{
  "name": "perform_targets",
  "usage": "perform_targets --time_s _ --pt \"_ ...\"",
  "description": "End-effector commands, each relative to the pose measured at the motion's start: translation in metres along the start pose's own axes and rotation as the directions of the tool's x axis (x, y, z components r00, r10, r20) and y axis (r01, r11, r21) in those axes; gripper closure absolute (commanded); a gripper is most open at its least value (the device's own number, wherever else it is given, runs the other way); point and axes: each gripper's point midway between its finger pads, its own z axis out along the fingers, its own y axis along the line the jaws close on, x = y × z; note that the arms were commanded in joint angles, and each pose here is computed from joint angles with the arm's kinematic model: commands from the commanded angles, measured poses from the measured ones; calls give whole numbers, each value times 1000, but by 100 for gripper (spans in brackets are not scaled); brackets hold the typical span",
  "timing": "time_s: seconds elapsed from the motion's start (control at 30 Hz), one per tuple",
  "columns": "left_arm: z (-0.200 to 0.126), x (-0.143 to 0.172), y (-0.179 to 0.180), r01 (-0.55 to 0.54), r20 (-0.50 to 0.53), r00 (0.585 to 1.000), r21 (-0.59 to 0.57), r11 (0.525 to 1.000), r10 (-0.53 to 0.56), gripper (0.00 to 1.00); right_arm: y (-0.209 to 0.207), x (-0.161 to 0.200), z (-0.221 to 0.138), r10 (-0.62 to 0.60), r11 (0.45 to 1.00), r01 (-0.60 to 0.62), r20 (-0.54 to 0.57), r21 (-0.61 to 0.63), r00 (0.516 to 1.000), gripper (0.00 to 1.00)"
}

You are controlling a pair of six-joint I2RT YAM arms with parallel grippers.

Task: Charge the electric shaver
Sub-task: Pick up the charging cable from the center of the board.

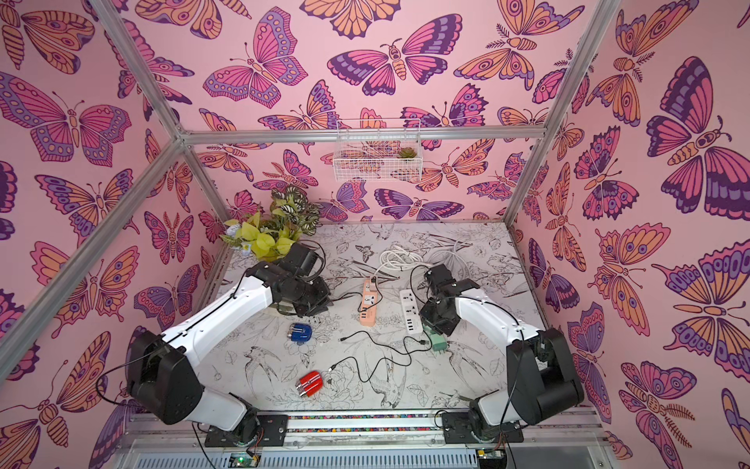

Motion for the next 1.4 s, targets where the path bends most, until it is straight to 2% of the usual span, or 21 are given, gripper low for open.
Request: perform_targets --time_s 0.0,0.17,0.3,0.47,0.63,0.87,1.0,1.13,1.37 --pt "5 10 -7 -125 -39 991 28 992 126 75 -2 12 -3 -25 1000 25 0 -7 1000 71" --pt "20 22 -6 -167 -90 981 36 985 170 76 -13 16 8 -43 999 43 -15 23 999 68" --pt "27 27 -6 -166 -113 979 38 985 170 77 -20 22 12 0 1000 0 -24 15 1000 67" --pt "28 27 -9 -158 -113 980 50 986 163 77 -24 22 21 9 1000 -9 -22 23 1000 66" --pt "28 28 -8 -157 -114 980 53 986 162 77 -26 32 35 53 998 -52 -77 22 996 66" --pt "22 28 -6 -143 -92 985 55 988 148 78 -30 33 13 71 997 -71 -38 -9 997 62" --pt "24 29 -7 -132 -97 986 61 989 137 78 -38 37 26 67 998 -66 -58 21 996 61" --pt "25 29 -9 -132 -101 985 68 989 138 79 -32 32 40 73 997 -73 -65 -4 995 64" --pt "24 29 -8 -126 -96 986 69 990 133 79 -16 40 30 84 993 -92 -101 -76 991 62"
